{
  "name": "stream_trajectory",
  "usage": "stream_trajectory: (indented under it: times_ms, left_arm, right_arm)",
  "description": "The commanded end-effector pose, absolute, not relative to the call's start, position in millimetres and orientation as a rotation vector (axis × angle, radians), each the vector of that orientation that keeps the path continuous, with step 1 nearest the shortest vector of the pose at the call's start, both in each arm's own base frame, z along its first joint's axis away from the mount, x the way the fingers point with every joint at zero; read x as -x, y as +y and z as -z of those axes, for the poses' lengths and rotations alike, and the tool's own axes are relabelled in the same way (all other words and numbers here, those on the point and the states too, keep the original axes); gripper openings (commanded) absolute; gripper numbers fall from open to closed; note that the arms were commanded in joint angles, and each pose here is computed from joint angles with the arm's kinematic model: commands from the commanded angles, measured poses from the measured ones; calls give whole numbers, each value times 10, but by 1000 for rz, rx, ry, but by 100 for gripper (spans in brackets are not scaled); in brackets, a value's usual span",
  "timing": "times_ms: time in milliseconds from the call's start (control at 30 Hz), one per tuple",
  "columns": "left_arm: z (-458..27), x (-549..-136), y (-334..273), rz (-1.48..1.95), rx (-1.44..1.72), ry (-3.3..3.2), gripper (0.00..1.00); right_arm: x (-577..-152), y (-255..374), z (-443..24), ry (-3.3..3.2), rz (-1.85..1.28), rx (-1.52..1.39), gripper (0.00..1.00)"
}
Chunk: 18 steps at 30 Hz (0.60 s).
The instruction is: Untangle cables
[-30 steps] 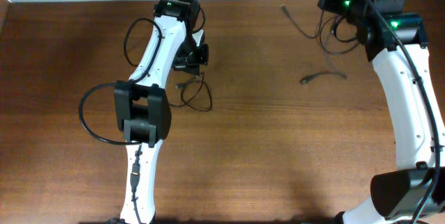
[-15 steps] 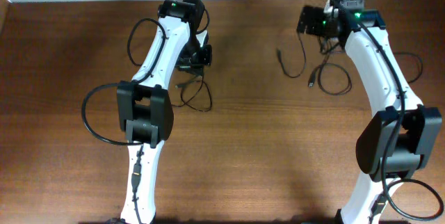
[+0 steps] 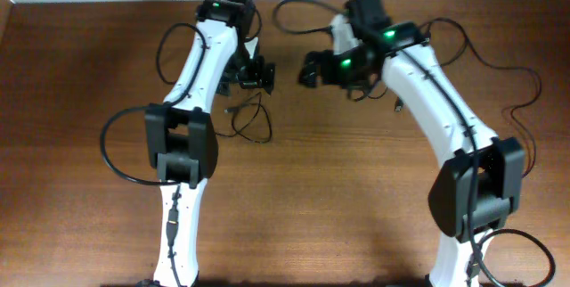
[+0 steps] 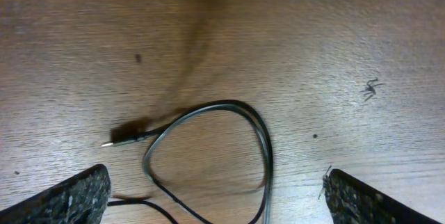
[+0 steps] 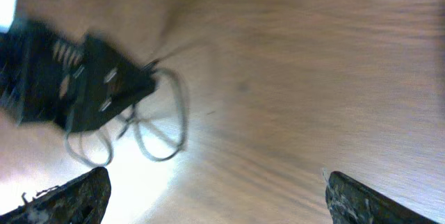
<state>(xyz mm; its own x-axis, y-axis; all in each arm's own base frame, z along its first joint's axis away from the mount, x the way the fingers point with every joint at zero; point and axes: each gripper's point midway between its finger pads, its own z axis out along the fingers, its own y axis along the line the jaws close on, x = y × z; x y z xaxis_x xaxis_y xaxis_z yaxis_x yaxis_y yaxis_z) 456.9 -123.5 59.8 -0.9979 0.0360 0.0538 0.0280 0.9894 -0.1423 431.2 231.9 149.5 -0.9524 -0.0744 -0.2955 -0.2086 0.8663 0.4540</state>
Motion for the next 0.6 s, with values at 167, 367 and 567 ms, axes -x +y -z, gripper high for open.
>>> stream_trajectory:
  times_ms: [167, 367, 567]
  left_arm:
    - [-605, -4717, -659, -441, -207, -3043, 99]
    - [-604, -4722, -612, -437, -221, -3043, 99]
    - [-604, -4722, -612, -437, -221, -3043, 99]
  right_arm:
    - [-4005, 3466, -916, 2824, -814, 269, 99]
    - [-3759, 3602, -512, 2863, -403, 76, 91]
    - [-3680, 3661, -505, 2874, -405, -140, 100]
